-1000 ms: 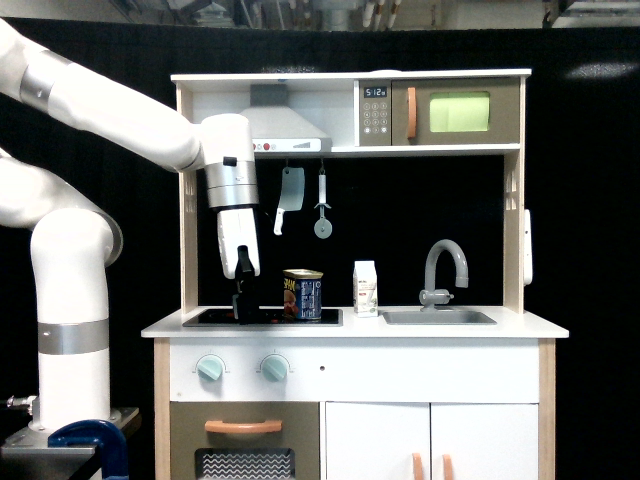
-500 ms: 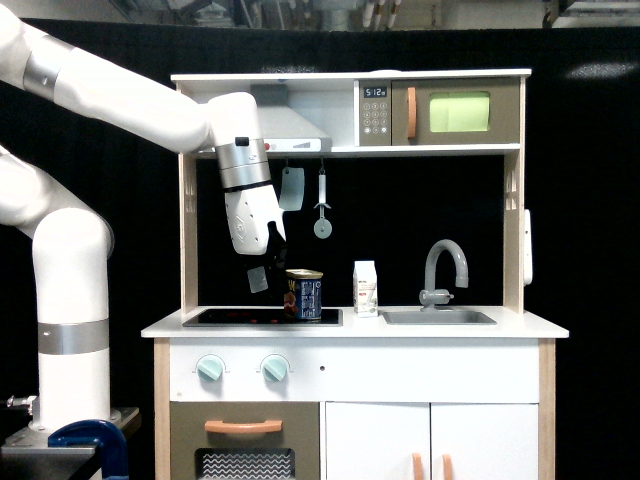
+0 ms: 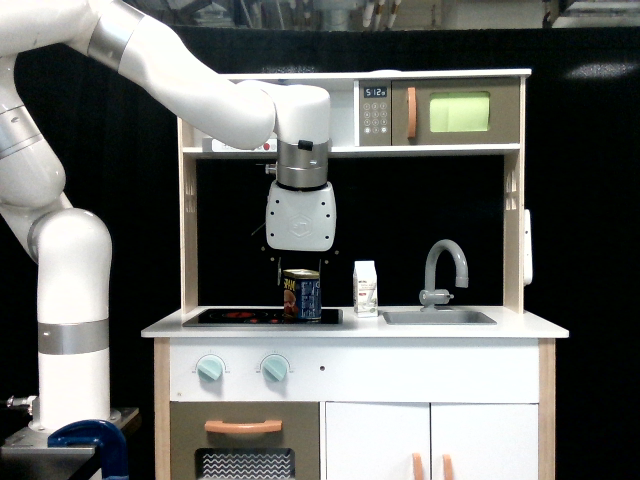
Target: Put the canned spam into the sink
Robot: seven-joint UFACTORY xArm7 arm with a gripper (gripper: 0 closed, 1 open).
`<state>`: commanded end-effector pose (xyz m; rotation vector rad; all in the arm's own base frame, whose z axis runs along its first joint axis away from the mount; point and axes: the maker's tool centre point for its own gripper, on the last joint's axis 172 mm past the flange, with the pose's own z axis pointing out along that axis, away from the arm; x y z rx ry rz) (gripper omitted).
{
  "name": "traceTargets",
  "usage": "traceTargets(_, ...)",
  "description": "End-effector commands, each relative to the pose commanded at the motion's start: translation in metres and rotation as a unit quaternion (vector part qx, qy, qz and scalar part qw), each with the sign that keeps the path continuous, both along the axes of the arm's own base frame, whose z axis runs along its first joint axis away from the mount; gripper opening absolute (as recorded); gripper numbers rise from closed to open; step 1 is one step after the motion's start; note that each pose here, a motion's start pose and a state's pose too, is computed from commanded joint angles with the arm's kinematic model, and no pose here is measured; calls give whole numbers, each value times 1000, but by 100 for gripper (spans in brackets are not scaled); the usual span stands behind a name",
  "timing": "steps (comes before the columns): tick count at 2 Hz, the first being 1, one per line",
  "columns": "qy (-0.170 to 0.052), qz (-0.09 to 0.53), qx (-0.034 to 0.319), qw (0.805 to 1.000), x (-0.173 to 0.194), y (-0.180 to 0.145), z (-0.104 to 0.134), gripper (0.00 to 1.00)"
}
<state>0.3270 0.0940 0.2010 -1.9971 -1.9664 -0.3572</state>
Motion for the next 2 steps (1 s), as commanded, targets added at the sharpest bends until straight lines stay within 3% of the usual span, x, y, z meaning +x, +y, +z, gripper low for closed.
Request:
traceTargets(1, 38, 48, 122, 991, -2, 15, 3, 100)
traceTargets(2, 17, 10, 79, 997, -3, 55, 3, 100)
